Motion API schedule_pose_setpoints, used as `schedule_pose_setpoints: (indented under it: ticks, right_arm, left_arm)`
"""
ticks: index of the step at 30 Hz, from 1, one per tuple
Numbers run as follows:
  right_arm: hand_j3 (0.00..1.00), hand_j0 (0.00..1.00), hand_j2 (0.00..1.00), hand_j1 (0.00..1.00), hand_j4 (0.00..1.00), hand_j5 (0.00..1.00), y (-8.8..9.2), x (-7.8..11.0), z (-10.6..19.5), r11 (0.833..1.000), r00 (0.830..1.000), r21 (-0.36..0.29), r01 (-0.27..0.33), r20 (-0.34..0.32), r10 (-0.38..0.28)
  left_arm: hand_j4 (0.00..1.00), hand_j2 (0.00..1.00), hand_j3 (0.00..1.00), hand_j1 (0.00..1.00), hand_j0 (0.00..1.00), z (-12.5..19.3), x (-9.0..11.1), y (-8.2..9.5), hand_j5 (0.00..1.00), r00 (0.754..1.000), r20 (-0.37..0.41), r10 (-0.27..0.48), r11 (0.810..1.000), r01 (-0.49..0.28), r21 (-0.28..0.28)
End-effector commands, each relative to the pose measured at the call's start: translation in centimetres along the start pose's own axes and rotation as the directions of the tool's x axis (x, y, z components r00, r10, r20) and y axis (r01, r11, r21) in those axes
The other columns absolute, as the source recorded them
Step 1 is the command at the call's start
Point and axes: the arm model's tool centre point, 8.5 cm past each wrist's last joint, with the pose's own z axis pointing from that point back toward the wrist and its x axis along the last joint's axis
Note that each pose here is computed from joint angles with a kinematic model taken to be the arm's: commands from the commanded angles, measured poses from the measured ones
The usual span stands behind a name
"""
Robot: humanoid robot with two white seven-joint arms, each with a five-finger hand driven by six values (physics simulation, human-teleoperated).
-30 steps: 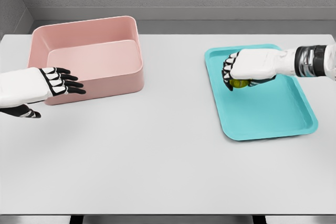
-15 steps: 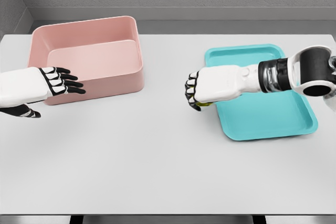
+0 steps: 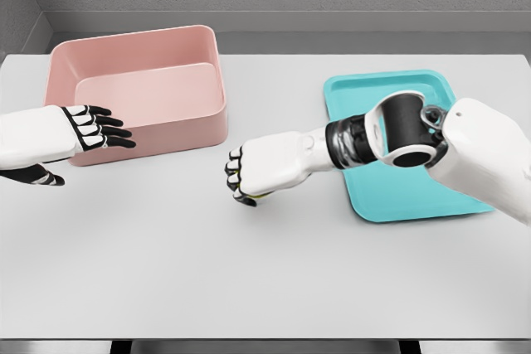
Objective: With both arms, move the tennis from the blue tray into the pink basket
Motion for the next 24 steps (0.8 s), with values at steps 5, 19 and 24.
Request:
schedule_pose_setpoints:
  ticks: [5, 19, 24]
  right_arm:
    - [0.41, 0.41, 0.41, 0.41, 0.41, 0.41, -0.5, -0.5, -3.0, 1.000, 1.000, -0.008, 0.016, 0.016, -0.016]
    - [0.41, 0.41, 0.41, 0.41, 0.41, 0.41, -0.6, -0.9, -6.4, 0.999, 0.998, 0.003, 0.041, 0.037, -0.041]
    - [0.42, 0.42, 0.42, 0.42, 0.42, 0.42, 0.8, -1.2, -6.8, 0.997, 0.997, 0.033, 0.070, 0.029, -0.071]
  left_arm:
    - [1.00, 1.00, 1.00, 1.00, 1.00, 0.1, -0.1, 0.0, 1.00, 1.000, -0.003, 0.005, 1.000, -0.005, 0.002]
    - [1.00, 1.00, 1.00, 1.00, 1.00, 0.1, 0.0, 0.1, 1.00, 1.000, -0.002, 0.003, 1.000, -0.003, 0.004]
    - [1.00, 1.00, 1.00, 1.00, 1.00, 0.1, 0.0, 0.1, 1.00, 1.000, -0.002, 0.003, 1.000, -0.003, 0.005]
